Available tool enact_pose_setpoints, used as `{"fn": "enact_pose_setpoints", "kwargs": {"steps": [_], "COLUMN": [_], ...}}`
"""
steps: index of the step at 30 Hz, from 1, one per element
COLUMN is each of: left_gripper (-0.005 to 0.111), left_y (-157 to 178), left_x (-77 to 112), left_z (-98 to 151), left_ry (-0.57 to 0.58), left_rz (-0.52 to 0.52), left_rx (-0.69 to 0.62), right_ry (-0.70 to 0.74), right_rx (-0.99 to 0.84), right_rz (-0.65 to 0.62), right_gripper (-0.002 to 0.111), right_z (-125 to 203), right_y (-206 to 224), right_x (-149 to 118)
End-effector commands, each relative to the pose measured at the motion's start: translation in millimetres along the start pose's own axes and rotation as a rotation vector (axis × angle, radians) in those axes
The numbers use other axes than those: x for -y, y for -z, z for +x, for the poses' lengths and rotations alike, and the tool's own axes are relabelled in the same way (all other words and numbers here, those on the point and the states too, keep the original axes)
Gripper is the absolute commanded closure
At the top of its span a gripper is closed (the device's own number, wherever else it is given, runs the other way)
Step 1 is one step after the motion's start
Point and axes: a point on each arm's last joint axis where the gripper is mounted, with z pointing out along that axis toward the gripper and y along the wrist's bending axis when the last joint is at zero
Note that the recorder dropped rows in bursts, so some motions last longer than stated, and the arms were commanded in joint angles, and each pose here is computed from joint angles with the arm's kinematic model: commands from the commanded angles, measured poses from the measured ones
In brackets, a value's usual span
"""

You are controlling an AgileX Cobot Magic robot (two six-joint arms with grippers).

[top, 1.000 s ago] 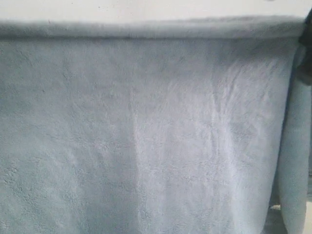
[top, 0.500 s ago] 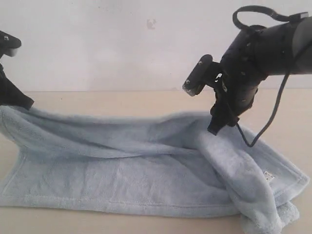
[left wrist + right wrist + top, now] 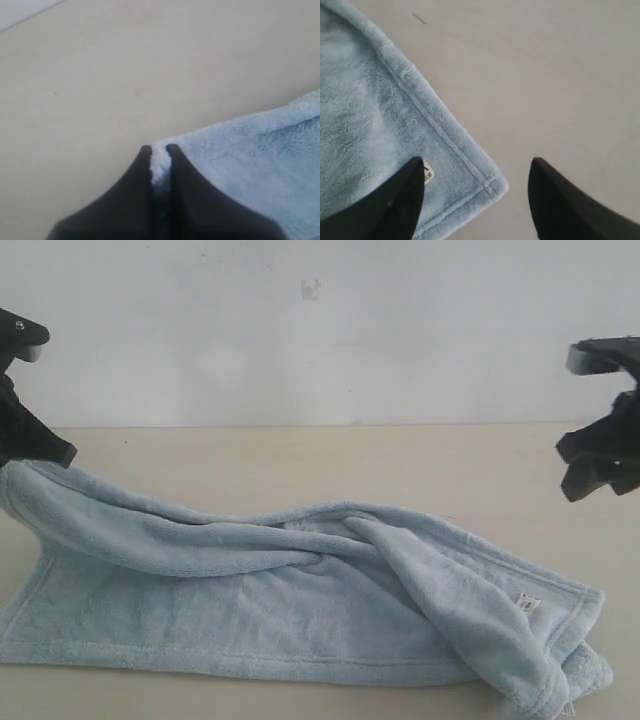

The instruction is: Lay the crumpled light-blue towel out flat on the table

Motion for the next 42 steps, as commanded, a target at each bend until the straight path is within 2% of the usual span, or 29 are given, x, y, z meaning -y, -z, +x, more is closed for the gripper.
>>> {"fn": "enact_pose_setpoints", "kwargs": {"steps": [1, 4, 9, 20, 42], "left_gripper": [0.103, 0.103, 0.103, 0.103, 0.103], "left_y": [1, 1, 1, 1, 1], "left_x": [-0.3, -0.3, -0.1, 0.8, 0.7], "left_z": [-1, -2, -2, -2, -1], "left_ry": [0.028, 0.028, 0.031, 0.047, 0.047], "left_rz": [0.008, 0.009, 0.011, 0.021, 0.020], "left_rx": [0.016, 0.021, 0.021, 0.019, 0.016], "right_ry": [-0.092, -0.028, 0.026, 0.005, 0.013], "right_rx": [0.041, 0.004, -0.071, -0.155, -0.234], "right_rz": [-0.059, -0.045, 0.142, 0.072, 0.063], "right_gripper": [0.050, 0.050, 0.050, 0.050, 0.050], "right_z": [8, 11, 26, 41, 49], "right_y": [5, -3, -20, -49, -91], "right_x": [13, 2, 4, 1, 7]}}
